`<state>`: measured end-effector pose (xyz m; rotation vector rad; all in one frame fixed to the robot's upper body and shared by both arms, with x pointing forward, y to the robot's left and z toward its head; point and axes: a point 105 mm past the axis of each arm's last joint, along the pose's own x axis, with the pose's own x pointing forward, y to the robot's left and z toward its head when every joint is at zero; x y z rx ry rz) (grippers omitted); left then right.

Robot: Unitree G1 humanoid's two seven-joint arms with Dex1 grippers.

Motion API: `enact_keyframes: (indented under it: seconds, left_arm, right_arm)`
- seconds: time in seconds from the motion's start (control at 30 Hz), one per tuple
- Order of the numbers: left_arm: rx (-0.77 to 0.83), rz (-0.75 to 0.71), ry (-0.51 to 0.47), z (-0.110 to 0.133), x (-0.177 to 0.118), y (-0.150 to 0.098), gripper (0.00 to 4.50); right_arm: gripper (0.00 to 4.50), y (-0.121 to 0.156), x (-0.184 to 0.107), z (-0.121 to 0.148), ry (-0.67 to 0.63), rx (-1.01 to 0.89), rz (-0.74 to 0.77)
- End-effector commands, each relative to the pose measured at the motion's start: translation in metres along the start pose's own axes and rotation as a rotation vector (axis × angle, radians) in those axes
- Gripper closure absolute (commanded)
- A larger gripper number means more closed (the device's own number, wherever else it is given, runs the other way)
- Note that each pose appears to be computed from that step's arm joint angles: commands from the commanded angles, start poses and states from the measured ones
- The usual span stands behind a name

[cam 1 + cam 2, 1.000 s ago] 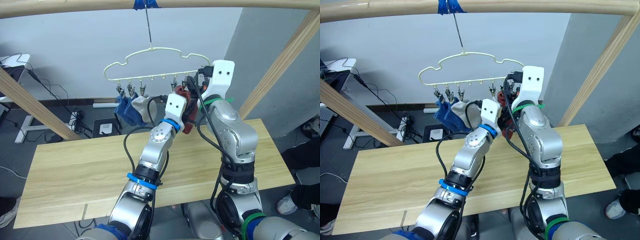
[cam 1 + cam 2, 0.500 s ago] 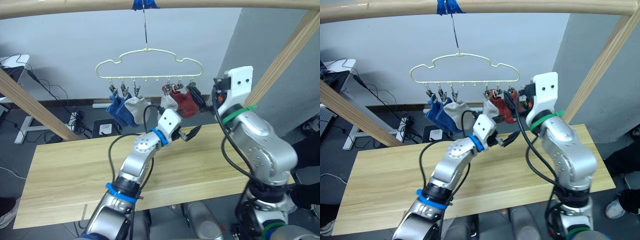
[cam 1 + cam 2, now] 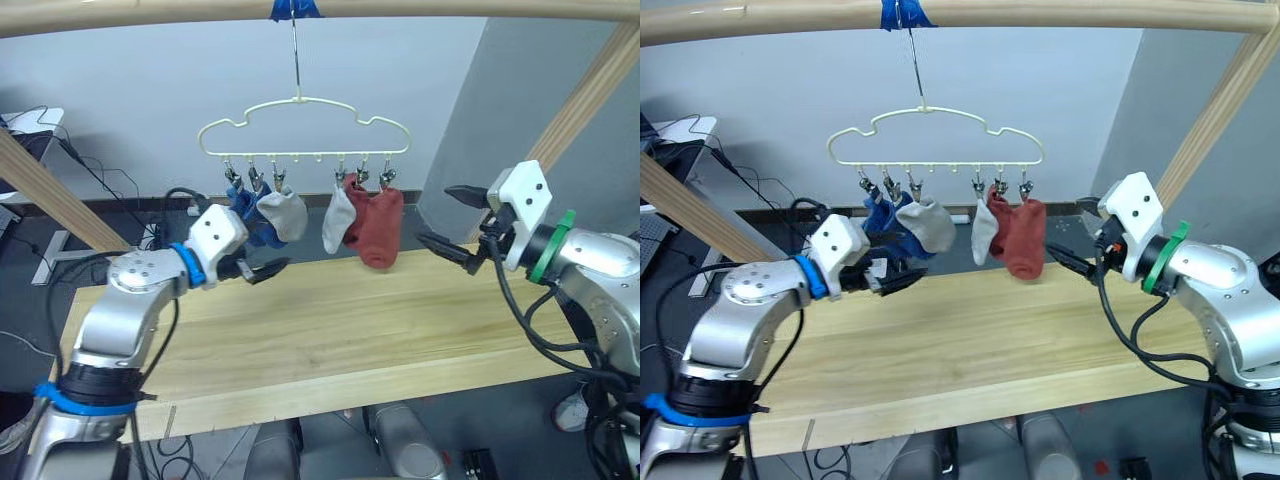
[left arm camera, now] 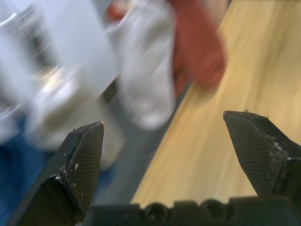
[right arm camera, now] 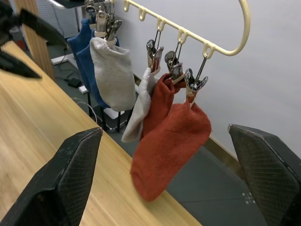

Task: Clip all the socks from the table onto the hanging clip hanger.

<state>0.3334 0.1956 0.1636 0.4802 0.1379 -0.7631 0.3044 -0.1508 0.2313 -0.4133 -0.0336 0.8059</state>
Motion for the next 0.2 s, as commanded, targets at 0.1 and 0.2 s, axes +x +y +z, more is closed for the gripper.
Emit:
enact_keyframes:
  seconds: [0.1,0.2]
  left_arm:
    - [-0.002,0.082,-0.013,0.002,-0.019,0.031,0.02]
    - [-0.027,0.112,-0.012,-0.002,-0.021,0.040,0.02]
  right_arm:
    - [0.00,-0.011,-0.008,0.006,-0.029,-0.048,0.010]
    - [0.00,-0.014,-0.006,0.003,-0.030,-0.048,0.008]
